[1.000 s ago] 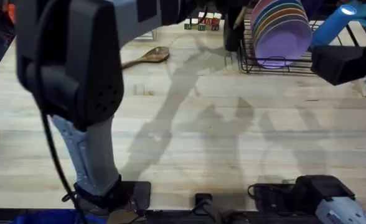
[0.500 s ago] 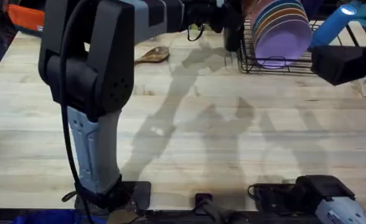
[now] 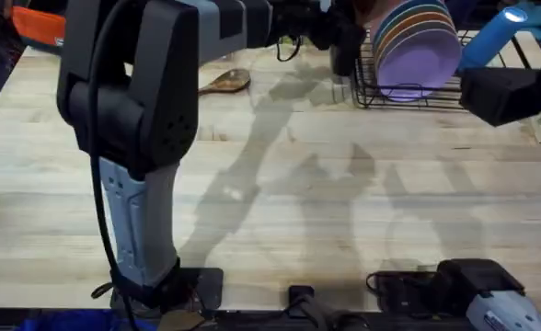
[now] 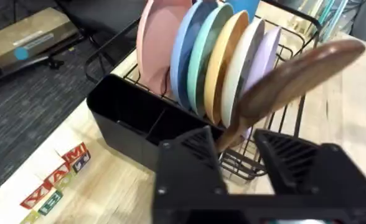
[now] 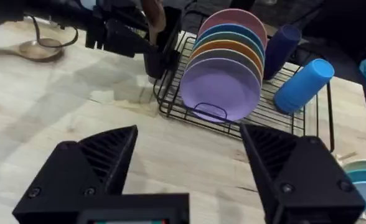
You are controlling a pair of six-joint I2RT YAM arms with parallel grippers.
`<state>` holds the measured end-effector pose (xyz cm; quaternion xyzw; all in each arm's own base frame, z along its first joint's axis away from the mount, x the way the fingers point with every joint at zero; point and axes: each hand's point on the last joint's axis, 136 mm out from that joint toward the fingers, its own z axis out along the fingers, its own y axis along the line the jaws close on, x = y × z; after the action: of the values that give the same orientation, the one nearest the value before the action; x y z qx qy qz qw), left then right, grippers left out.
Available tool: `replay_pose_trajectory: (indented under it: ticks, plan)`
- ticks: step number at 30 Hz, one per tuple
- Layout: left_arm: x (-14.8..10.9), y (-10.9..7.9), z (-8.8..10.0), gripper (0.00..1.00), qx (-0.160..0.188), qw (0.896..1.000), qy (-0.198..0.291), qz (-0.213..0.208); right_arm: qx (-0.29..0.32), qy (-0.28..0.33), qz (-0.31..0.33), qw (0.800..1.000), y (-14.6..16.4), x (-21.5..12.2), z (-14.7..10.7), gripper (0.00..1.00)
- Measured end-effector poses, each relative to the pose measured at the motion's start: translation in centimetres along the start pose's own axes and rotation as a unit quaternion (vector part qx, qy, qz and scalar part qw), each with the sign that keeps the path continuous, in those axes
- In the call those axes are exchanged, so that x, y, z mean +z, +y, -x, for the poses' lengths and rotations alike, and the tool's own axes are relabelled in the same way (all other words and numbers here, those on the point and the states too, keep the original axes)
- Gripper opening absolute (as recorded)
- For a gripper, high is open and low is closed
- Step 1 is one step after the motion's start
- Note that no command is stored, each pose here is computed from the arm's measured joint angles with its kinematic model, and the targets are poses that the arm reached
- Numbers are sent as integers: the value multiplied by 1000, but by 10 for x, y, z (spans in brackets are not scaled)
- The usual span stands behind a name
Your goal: Pick up the spoon on the table one by one and put them onto the rack
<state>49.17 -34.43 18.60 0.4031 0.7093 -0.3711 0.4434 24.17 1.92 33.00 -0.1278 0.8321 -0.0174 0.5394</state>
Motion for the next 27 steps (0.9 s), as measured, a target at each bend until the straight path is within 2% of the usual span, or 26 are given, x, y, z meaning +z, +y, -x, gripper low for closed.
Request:
replay_pose_trajectory:
  ticks: [2,4,5,19,27]
  plan:
    - [0,0,-1,646,-1,1000,3,-1,0,0,0,1000,0,0,0,993]
    - [0,0,-3,927,-4,1000,5,-1,0,0,0,1000,0,0,0,993]
    - [0,-1,-4,975,-6,1000,7,-1,0,0,0,1000,0,0,0,993]
    - [-1,-4,-20,995,-34,999,38,-6,0,0,0,1000,0,0,0,993]
    - [-8,-5,-16,995,-40,998,43,-3,0,0,0,1000,0,0,0,993]
